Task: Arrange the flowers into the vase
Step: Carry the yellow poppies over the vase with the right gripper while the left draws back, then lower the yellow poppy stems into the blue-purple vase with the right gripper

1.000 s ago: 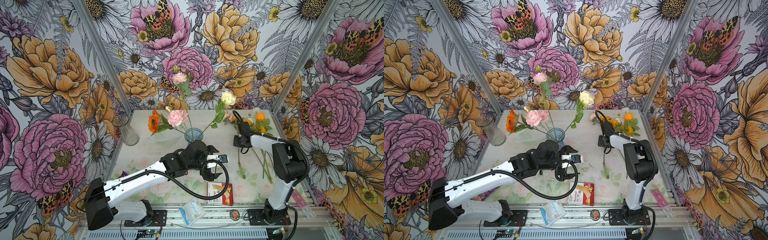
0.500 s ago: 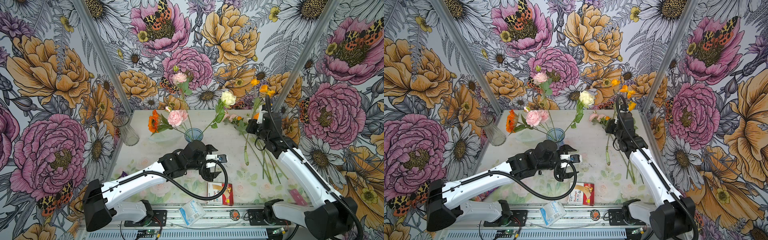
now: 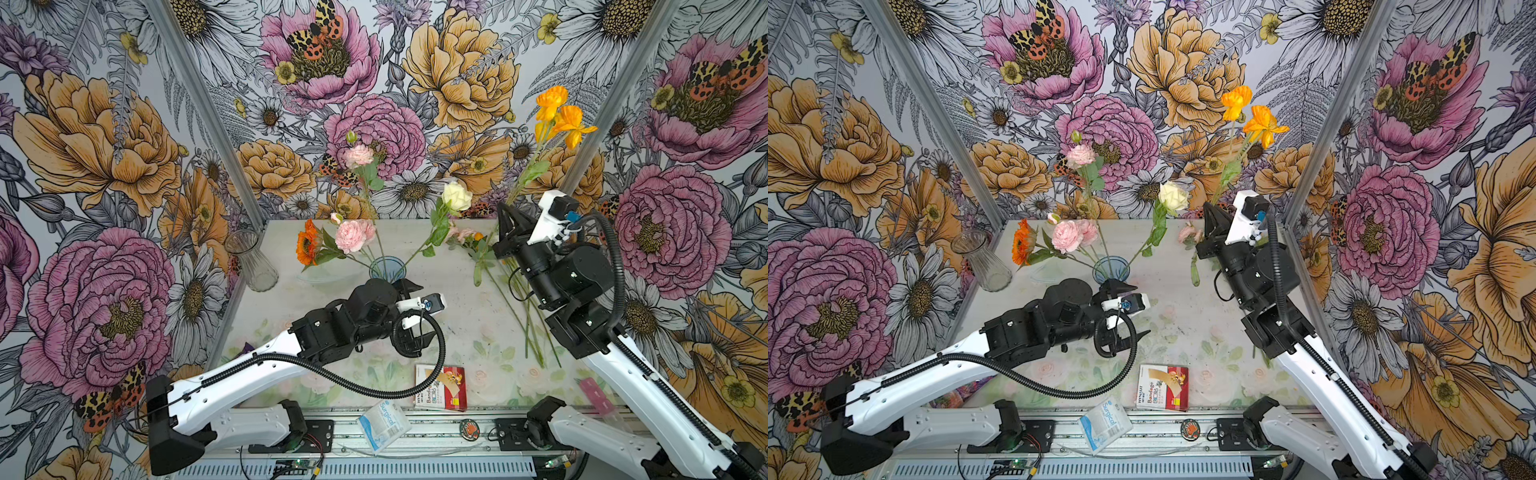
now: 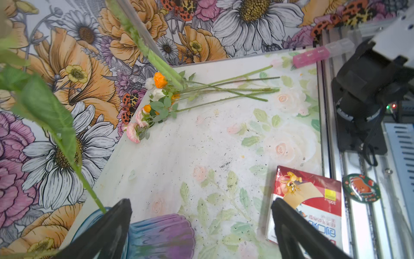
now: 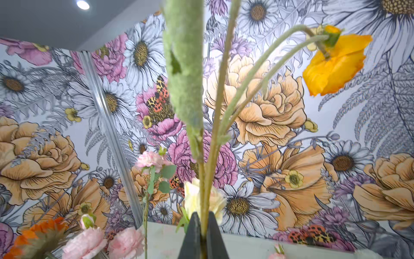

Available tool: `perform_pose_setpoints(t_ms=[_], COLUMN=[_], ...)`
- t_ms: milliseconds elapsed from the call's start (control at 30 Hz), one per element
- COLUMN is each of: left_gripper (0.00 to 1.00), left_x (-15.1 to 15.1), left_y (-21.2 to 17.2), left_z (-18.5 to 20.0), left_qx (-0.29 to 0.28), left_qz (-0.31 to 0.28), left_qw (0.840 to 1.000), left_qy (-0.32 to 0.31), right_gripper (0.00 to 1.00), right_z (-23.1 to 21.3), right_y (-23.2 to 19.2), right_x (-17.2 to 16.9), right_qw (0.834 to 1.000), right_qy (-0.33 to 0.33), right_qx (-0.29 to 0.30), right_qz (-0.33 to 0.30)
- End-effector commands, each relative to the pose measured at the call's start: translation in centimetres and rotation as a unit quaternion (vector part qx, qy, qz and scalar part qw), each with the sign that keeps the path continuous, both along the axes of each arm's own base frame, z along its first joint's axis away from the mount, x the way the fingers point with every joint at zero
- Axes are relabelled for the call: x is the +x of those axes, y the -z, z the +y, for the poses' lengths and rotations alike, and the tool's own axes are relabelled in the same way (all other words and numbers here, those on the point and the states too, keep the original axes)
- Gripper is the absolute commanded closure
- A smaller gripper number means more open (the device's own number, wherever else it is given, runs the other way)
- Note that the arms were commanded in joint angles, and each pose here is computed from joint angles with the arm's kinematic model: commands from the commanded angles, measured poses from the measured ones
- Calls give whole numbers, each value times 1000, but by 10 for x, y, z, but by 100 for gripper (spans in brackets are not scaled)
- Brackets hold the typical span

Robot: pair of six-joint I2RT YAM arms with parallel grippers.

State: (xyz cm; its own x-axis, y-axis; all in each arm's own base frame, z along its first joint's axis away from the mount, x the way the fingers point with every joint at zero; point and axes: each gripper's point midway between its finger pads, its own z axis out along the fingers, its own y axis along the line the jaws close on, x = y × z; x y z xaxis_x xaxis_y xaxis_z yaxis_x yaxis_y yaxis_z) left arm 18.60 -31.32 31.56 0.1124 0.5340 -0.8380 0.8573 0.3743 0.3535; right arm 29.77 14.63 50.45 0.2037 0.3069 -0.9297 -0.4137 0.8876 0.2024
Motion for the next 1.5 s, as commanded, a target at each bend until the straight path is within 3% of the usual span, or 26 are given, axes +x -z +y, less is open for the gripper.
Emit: perform_pose_setpoints(t_ms=[0,133,233,633,933,1467], left_gripper=[1,1,1,1,1,1], left_x=[10,6,2,-7,-18,-19], left_y=[-16,-11,2,20,16,23], left_z=[39,71,87,128,137,134], left_qx=[-65,-130,-149,-204,-236,-225], left_qz=[57,100,114,127,136,142], left_qw=[988,967,958,936,932,935], left_qy=[-131,-195,-217,-257,-241,-235], right_gripper=[100,100,100,100,100,100], right_z=[11,39,62,164,213,241], right_y=[-41,-56,-59,-20,31,96], right_x=[-23,-37,-43,-38,-18,11], right_qw=[994,984,977,962,961,966], right_qy=[-39,-110,-144,-216,-219,-200], right_qx=[27,64,79,26,-37,-88], right_qz=[-103,-129,-136,-165,-166,-142])
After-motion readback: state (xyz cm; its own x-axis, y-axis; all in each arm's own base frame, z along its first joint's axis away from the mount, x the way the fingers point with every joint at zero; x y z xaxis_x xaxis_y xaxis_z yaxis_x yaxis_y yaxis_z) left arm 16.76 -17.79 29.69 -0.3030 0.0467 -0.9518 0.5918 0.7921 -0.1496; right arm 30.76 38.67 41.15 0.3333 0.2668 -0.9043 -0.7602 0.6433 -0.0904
